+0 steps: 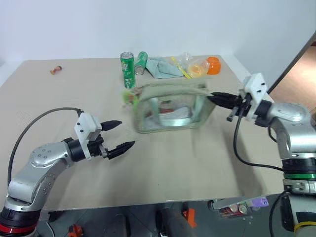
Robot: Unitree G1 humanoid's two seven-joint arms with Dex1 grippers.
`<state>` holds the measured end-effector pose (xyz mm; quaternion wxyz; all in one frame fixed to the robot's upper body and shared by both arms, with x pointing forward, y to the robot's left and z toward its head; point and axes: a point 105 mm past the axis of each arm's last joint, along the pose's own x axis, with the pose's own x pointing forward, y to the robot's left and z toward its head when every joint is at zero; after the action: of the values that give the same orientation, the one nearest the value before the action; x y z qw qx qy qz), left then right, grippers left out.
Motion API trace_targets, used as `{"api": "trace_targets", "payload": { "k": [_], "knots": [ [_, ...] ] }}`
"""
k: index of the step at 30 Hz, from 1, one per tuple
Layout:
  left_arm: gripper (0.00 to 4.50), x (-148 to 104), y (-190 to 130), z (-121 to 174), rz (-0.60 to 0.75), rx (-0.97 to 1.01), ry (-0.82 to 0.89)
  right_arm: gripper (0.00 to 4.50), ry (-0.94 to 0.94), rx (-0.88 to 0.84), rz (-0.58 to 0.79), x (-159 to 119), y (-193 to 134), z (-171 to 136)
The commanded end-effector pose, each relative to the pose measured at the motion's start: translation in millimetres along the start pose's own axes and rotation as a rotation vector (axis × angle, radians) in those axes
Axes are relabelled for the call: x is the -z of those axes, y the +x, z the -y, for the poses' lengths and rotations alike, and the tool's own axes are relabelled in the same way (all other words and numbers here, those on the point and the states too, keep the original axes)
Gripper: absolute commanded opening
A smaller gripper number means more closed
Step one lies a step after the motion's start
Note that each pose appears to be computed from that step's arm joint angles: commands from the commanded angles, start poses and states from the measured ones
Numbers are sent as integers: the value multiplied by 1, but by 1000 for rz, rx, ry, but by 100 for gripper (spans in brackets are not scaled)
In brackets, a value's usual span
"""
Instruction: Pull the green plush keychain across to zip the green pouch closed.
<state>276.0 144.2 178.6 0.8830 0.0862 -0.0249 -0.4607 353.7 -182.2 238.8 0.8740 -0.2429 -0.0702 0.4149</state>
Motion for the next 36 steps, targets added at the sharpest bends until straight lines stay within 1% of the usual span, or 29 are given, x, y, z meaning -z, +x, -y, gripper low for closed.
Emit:
{"api": "trace_targets", "payload": {
  "k": [1, 5, 8, 11, 14, 17, 24, 27, 29, 31, 34, 36],
  "knots": [
    [450, -10, -10, -11, 31, -37, 53, 5, -29, -80, 106, -38, 12, -21],
    [450, -8, -22, -20, 28, -111, 64, 5, -2, -127, 140, -51, 24, -39],
    [450, -3, -33, -23, 15, -163, 59, 5, 8, -147, 152, -55, 28, -45],
    [450, 0, -41, -21, 15, -190, 47, 5, 3, -158, 155, -55, 30, -49],
    [450, 0, -48, -17, 33, -233, 30, 5, -75, -208, 138, -49, 37, -61],
    [450, 2, -55, -13, 31, -270, -1, 5, -64, -217, 149, -48, 40, -68],
    [450, 9, -59, -11, -4, -272, -7, 5, -74, -324, 199, -48, 38, -96],
    [450, 6, -56, -12, 2, -265, -2, 5, 3, -379, 201, -46, 36, -103],
    [450, 5, -53, -11, 3, -250, 3, 75, -24, -341, 220, -47, 37, -100],
    [450, 5, -51, -9, -3, -232, 5, 139, -8, -287, 214, -43, 36, -94],
    [450, 7, -51, -8, -12, -221, 6, 239, 21, -251, 190, -34, 31, -91],
    [450, 8, -50, -7, -16, -218, 6, 239, 35, -239, 179, -29, 29, -94]
  ]
}}
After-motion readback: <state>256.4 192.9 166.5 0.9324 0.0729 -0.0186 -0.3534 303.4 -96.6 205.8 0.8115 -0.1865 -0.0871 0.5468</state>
